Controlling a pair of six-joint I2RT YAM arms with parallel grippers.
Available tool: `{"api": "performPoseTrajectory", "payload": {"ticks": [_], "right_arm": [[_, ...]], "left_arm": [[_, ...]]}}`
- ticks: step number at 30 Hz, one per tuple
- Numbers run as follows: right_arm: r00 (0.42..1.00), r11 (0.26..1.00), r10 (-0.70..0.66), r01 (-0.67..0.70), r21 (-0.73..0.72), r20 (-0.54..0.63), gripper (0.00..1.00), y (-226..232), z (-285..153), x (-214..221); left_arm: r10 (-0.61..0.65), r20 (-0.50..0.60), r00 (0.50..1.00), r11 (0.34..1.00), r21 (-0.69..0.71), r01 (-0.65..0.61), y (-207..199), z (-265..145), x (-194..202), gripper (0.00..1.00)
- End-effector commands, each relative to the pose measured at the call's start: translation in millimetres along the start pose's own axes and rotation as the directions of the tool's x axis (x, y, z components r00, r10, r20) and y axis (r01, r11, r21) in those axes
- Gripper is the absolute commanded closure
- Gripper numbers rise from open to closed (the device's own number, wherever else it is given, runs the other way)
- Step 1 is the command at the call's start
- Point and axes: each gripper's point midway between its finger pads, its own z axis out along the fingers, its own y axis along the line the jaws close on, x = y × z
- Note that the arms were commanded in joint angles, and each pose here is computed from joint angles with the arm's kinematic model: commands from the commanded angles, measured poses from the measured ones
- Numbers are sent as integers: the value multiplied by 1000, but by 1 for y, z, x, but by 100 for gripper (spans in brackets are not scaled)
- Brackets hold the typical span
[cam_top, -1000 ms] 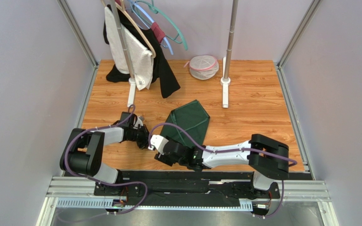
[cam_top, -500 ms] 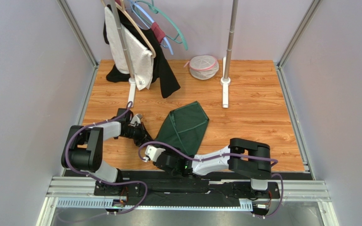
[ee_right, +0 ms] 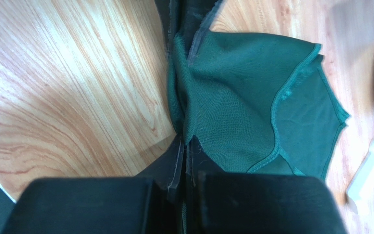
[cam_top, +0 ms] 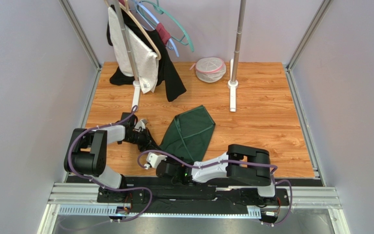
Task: Fold the napkin, place the utensils inside, and roll it up
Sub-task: Roll the napkin with the utensil
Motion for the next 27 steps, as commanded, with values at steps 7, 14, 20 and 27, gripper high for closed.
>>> {"api": "performPoseTrajectory", "payload": {"ticks": [7, 14, 20, 27], "right_arm": [[928, 845, 345, -373, -384, -142, 100, -2, -20, -10], [787, 563, 548, -598, -570, -284, 100, -26, -20, -25], [651, 302, 638, -703, -644, -412, 100, -46, -15, -35], [536, 97, 683, -740, -666, -497, 100, -60, -11, -37]], "left_arm": [[142, 296, 945, 990, -41, -136, -26, -44, -29, 29], [183, 595, 783, 981, -60, -184, -18, -71, -34, 28], [387, 654, 650, 910, -159, -382, -43, -88, -33, 28], [524, 627, 577, 827, -215, -519, -59, -66, -29, 28]]}}
